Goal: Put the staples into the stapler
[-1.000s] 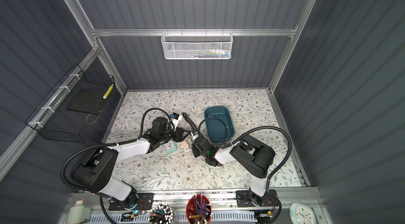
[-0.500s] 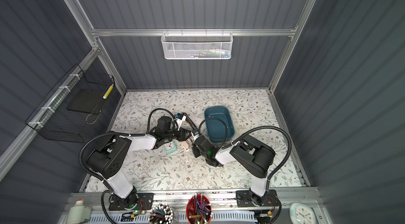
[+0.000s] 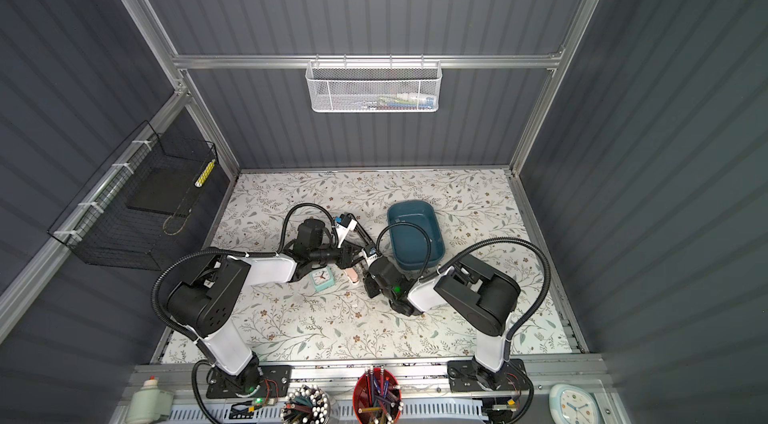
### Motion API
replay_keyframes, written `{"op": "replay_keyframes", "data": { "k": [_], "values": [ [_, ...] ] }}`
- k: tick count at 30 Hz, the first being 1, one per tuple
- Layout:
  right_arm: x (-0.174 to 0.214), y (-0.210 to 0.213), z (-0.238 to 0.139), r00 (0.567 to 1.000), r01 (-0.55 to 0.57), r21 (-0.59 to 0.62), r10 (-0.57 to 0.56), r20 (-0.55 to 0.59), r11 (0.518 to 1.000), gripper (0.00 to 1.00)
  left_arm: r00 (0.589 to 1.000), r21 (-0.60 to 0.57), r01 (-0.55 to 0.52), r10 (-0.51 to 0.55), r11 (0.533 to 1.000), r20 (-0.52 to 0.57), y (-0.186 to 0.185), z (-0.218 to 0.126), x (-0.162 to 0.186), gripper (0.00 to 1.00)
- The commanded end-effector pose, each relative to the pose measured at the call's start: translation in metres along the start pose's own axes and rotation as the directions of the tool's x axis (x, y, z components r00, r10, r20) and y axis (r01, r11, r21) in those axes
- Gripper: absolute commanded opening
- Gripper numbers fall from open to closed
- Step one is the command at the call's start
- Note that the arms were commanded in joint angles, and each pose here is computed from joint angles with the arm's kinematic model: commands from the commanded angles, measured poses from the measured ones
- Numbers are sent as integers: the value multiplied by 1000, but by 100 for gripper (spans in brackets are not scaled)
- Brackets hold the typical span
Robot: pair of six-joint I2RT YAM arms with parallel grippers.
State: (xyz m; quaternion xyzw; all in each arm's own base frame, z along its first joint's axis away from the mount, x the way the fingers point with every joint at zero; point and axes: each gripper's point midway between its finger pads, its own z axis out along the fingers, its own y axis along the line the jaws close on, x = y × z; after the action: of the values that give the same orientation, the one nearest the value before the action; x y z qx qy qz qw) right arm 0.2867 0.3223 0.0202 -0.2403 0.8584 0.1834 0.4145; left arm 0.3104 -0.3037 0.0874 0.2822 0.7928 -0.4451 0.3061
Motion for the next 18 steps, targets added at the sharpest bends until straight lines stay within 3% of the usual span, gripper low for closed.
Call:
{"op": "replay_keyframes", "data": {
  "k": [1,6,18],
  "values": [
    [34,-2,2,994,4,-9,-5,-111,1000,28,998,76,-33,37,997,-42,-16,-2,20,38],
    [27,-1,-6,997,-1,-21,0,-78,1000,30,998,87,-24,30,996,-63,-17,-2,32,31],
    [1,0,-43,1000,19,-52,-18,17,998,45,999,-10,-33,33,999,-30,-2,-2,19,32]
  ]
}}
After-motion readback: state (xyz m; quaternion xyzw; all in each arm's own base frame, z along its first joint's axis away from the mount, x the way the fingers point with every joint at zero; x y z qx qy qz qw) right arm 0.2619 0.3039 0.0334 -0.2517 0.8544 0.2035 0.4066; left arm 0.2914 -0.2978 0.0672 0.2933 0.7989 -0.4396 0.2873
